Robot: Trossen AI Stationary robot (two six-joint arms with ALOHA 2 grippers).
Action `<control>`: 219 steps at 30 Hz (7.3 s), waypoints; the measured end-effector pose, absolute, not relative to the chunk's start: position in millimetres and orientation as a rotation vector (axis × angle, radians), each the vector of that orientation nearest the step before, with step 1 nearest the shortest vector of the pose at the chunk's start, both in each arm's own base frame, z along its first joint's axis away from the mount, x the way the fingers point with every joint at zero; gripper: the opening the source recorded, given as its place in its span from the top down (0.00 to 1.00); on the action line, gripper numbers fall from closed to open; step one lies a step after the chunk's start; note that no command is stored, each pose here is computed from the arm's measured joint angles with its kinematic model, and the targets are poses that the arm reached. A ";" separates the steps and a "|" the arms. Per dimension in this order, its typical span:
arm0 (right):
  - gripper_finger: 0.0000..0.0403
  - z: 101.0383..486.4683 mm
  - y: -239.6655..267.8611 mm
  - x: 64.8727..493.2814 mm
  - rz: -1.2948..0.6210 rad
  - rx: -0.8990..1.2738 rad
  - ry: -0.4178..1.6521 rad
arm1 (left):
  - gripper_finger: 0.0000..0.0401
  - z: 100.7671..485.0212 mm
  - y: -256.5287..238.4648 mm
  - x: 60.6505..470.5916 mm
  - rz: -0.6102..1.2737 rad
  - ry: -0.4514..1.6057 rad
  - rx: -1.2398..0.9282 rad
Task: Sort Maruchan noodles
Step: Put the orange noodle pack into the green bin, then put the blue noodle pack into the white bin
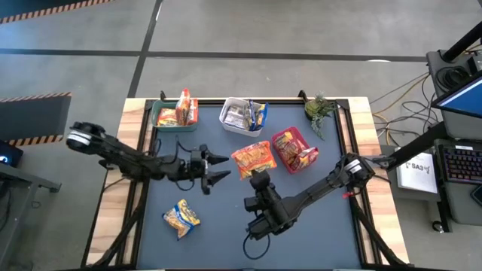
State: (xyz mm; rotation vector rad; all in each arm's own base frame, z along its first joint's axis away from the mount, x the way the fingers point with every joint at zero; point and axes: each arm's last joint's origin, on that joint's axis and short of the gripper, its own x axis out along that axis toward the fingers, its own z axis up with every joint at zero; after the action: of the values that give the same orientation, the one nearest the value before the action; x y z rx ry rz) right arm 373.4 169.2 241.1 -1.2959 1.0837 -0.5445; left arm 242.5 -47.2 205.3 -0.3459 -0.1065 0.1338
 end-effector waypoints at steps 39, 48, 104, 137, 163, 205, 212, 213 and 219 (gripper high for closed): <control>0.98 243.1 169.5 374.4 -0.519 -1.259 1.096 | 0.50 189.0 -26.3 307.4 0.034 -0.215 -0.381; 0.98 243.1 167.6 375.3 -0.524 -1.254 1.097 | 0.62 189.0 -25.6 307.3 0.040 -0.214 -0.388; 0.61 302.8 125.5 346.6 -0.474 -0.669 0.818 | 0.72 285.6 11.1 208.6 0.463 0.107 -0.177; 0.69 270.6 50.6 291.2 -0.093 -0.317 0.351 | 0.81 322.6 83.5 136.1 1.410 0.676 -0.048; 0.70 268.0 46.3 271.2 -0.097 -0.338 0.299 | 0.81 243.4 154.6 176.1 1.411 1.135 -0.182; 0.70 268.2 41.7 273.0 -0.119 -0.315 0.291 | 0.59 317.2 54.3 178.7 0.935 0.834 -0.204; 0.70 268.2 41.7 273.0 -0.120 -0.306 0.291 | 0.59 309.3 -4.9 196.3 0.614 0.882 -0.139; 0.70 268.2 41.7 273.0 -0.121 -0.305 0.291 | 0.59 307.3 -14.0 198.0 0.549 0.905 -0.129; 0.70 268.2 41.7 272.9 -0.121 -0.305 0.291 | 0.59 289.3 -67.7 204.9 0.184 1.075 -0.085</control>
State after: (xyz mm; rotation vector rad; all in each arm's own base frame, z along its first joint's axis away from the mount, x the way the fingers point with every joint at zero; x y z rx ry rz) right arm 272.9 41.7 268.2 -0.3053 0.2910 -0.1206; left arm 204.9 -67.7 289.3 -0.0845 1.0751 0.1843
